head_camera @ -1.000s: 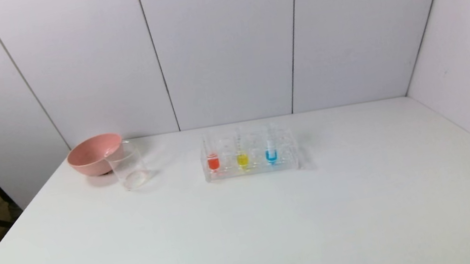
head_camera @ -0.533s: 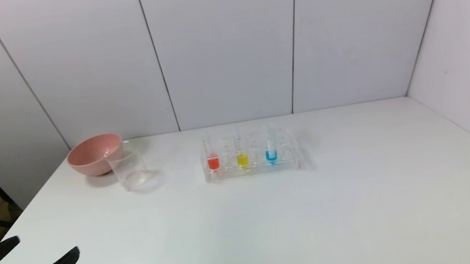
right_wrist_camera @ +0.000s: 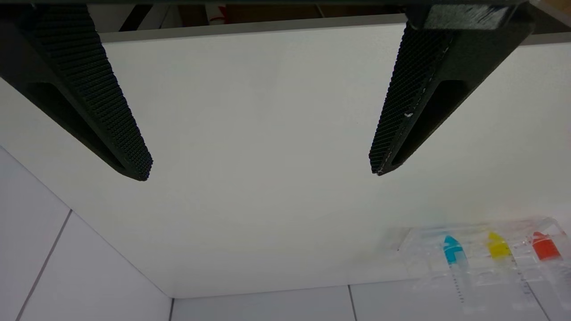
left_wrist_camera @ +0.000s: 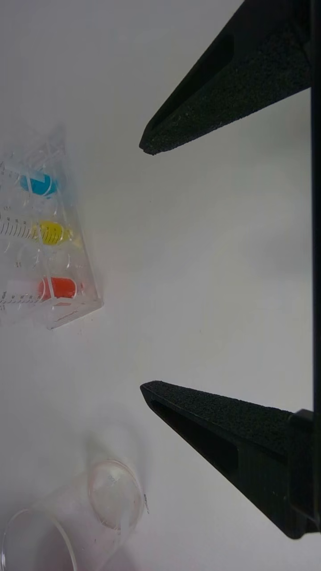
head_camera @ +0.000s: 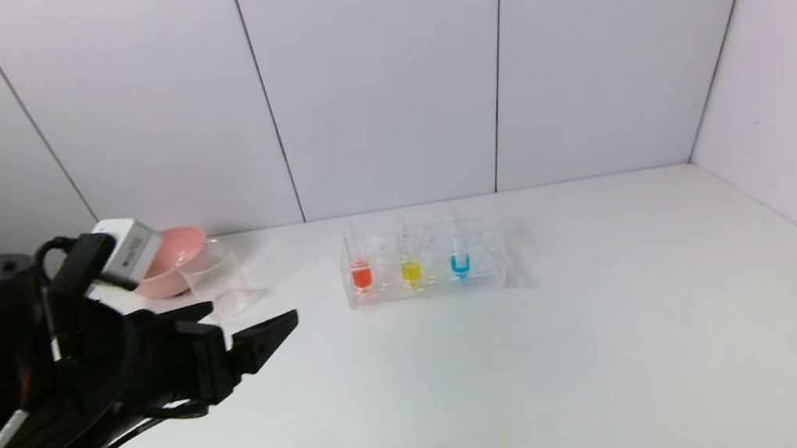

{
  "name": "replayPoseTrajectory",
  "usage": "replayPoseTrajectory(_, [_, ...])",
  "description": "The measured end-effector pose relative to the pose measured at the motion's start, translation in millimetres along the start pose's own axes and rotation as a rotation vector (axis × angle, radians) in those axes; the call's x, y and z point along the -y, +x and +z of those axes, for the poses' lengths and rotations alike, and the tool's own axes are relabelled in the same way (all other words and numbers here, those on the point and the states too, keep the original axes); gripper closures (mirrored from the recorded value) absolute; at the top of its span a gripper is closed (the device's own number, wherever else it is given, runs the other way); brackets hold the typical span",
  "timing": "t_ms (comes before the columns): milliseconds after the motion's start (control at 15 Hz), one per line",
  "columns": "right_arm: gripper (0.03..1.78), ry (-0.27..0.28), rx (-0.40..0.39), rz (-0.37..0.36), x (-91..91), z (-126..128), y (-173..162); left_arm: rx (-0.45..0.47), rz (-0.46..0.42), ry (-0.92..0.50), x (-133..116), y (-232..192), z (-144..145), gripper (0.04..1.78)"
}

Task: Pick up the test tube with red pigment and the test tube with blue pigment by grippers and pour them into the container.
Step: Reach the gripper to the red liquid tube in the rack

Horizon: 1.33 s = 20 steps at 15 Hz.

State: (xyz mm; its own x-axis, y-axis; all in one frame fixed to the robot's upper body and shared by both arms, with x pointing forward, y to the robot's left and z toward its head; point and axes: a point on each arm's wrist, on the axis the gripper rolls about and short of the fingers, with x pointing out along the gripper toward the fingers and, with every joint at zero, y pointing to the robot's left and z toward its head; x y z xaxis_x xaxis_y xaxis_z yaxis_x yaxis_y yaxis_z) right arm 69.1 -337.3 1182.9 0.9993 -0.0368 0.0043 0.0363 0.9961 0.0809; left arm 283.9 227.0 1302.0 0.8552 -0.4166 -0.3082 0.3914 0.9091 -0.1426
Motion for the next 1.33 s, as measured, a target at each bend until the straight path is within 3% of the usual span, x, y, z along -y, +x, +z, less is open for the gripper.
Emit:
replayPoseTrajectory(400, [0.04, 0.0, 0.0, 0.0, 0.0, 0.0, 0.0, 0.004, 0.294, -0.01, 45.9, 86.5, -0.7, 0.05])
replayPoseTrajectory(533, [0.04, 0.0, 0.0, 0.0, 0.0, 0.0, 0.0, 0.005, 0.351, -0.013, 54.7, 110.2, -5.4, 0.05])
replayPoseTrajectory(933, [0.04, 0.0, 0.0, 0.0, 0.0, 0.0, 0.0, 0.032, 0.385, -0.035, 65.1, 162.9, -23.3, 0.05])
replayPoseTrajectory(1333, [0.04, 0.0, 0.0, 0.0, 0.0, 0.0, 0.0, 0.093, 0.441, -0.024, 43.3, 206.5, -18.6, 0.05])
